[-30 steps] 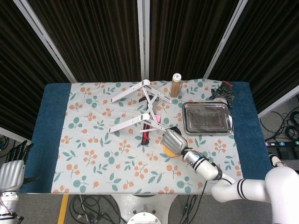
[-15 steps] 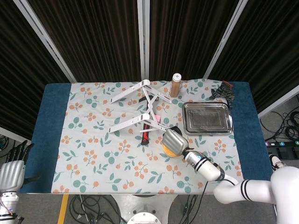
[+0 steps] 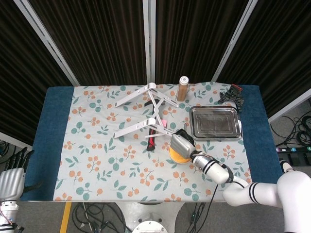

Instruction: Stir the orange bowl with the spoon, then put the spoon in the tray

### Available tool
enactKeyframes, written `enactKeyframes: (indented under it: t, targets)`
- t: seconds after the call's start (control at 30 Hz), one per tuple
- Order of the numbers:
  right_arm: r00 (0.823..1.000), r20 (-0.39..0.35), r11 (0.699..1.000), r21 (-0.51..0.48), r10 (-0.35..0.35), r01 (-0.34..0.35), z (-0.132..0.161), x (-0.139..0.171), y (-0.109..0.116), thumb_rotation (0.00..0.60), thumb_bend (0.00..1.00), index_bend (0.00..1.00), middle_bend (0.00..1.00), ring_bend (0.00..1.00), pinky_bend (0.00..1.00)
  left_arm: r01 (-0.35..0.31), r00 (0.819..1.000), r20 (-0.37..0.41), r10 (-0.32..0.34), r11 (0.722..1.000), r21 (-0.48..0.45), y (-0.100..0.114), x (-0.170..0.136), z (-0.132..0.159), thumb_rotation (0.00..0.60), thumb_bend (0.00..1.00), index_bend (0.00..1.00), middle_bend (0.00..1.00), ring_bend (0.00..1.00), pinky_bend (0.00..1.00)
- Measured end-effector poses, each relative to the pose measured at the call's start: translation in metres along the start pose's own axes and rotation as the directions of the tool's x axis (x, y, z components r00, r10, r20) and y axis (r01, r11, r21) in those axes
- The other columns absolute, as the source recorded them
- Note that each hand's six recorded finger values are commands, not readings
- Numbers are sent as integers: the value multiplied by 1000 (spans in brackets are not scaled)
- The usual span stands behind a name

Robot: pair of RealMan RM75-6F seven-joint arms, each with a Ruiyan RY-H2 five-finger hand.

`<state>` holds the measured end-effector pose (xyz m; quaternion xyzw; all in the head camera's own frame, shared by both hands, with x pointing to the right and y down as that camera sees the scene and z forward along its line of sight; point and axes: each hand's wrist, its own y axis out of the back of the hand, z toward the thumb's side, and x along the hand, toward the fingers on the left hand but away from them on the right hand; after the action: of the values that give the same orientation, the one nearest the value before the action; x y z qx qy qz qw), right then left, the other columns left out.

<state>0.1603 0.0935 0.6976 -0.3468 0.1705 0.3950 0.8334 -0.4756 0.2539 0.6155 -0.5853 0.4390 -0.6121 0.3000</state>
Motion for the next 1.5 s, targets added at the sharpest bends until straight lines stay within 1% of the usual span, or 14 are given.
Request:
enactKeyframes:
  t: [0.07,0.17,0.3,0.4,0.6,0.83,0.97,1.1,1.17,1.27,1.37,1.5]
  targets:
    - [1000,11,1000,17,-13,13,-8,1,2,600,373,721,995,1000,1000,-3,1000,1,3,1000,0,0,0,0,600,68,162,75,45,86]
    - [999,15,998,31,-49,49,-16,1,13,600,373,721,995,1000,1000,-5,1000,3,5,1000,-1,1,-1,1,600,69,162,75,44,86]
    - [995,-11,993,66,-102,102,-16,-1,29,600,372,721,995,1000,1000,-5,1000,0,5,1000,-3,1,-3,2,600,68,162,76,45,86]
    - [992,-42,986,108,-123,127,-12,-2,34,600,373,718,995,1000,1000,-6,1000,-4,6,1000,-2,1,-4,1,600,67,162,76,45,86]
    - [988,-73,971,188,-137,148,-5,-3,38,600,381,707,995,1000,974,1,1000,-7,-1,1000,-4,-1,-4,1,600,68,162,75,45,86]
    - [987,-76,956,250,-142,157,-1,0,37,600,392,705,995,1000,955,-2,1000,-4,2,1000,-6,-1,-4,1,600,68,162,75,45,86]
    - [988,-69,962,228,-139,151,2,2,39,600,393,705,995,1000,951,-1,1000,-5,0,1000,-13,-2,-5,1,600,68,162,75,45,86]
    - [987,-68,966,205,-148,159,11,3,45,600,393,705,995,1000,951,0,1000,-6,0,1000,-20,-3,-6,1,600,68,162,75,45,86]
    - [987,-66,966,206,-147,158,17,3,46,600,392,704,995,1000,951,2,1000,-5,-2,1000,-24,-3,-6,1,600,68,162,75,45,86]
    - [991,-44,965,224,-129,136,25,3,41,600,390,704,995,1000,951,3,1000,-6,-4,1000,-26,-4,-7,0,600,68,162,75,45,86]
    - [997,-10,968,238,-81,81,31,4,29,600,385,704,995,1000,951,4,1000,-11,-5,1000,-29,-5,-8,-3,600,68,162,76,45,86]
    - [998,59,967,254,-25,9,26,7,15,600,382,704,995,1000,951,4,1000,-13,-4,1000,-31,-5,-8,-4,600,68,162,76,44,86]
